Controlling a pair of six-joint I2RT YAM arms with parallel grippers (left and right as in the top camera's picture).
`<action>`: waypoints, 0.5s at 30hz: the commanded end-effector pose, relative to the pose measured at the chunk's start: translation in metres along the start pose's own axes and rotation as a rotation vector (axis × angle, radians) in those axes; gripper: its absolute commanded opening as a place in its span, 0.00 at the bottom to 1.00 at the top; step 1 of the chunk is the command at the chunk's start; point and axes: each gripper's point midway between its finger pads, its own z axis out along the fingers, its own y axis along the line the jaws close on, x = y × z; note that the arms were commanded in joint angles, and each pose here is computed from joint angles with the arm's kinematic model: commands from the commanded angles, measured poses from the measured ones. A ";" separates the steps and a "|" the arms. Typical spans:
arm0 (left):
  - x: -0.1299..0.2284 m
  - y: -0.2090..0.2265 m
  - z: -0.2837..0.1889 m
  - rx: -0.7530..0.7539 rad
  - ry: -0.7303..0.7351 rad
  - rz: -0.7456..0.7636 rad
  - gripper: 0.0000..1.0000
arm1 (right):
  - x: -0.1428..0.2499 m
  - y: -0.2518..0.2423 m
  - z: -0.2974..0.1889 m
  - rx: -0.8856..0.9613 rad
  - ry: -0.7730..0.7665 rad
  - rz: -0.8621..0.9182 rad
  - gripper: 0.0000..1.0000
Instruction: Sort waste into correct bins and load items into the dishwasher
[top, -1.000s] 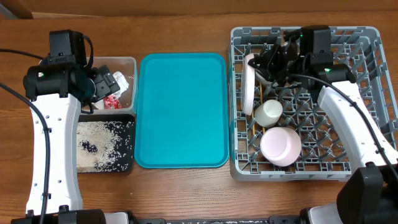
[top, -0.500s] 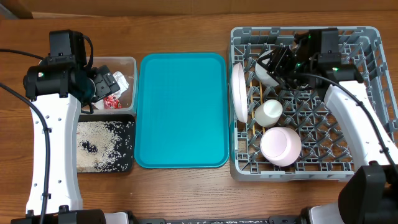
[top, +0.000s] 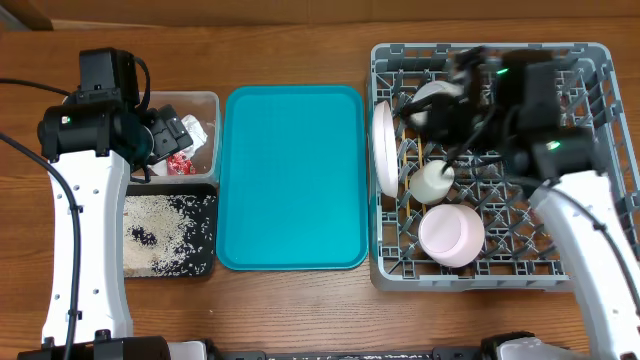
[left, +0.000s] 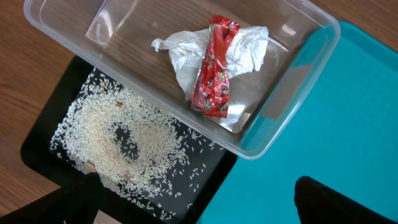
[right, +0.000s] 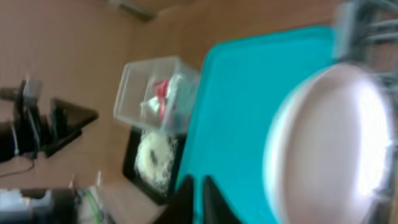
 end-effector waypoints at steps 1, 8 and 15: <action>-0.004 -0.002 -0.006 0.004 -0.025 0.013 1.00 | 0.017 0.006 0.024 0.108 0.021 -0.117 0.04; -0.004 -0.002 -0.006 0.004 -0.025 0.013 1.00 | 0.047 -0.010 0.082 0.342 0.064 -0.230 0.04; -0.004 -0.002 -0.006 0.004 -0.025 0.013 1.00 | 0.044 -0.079 0.074 0.698 0.003 -0.114 0.04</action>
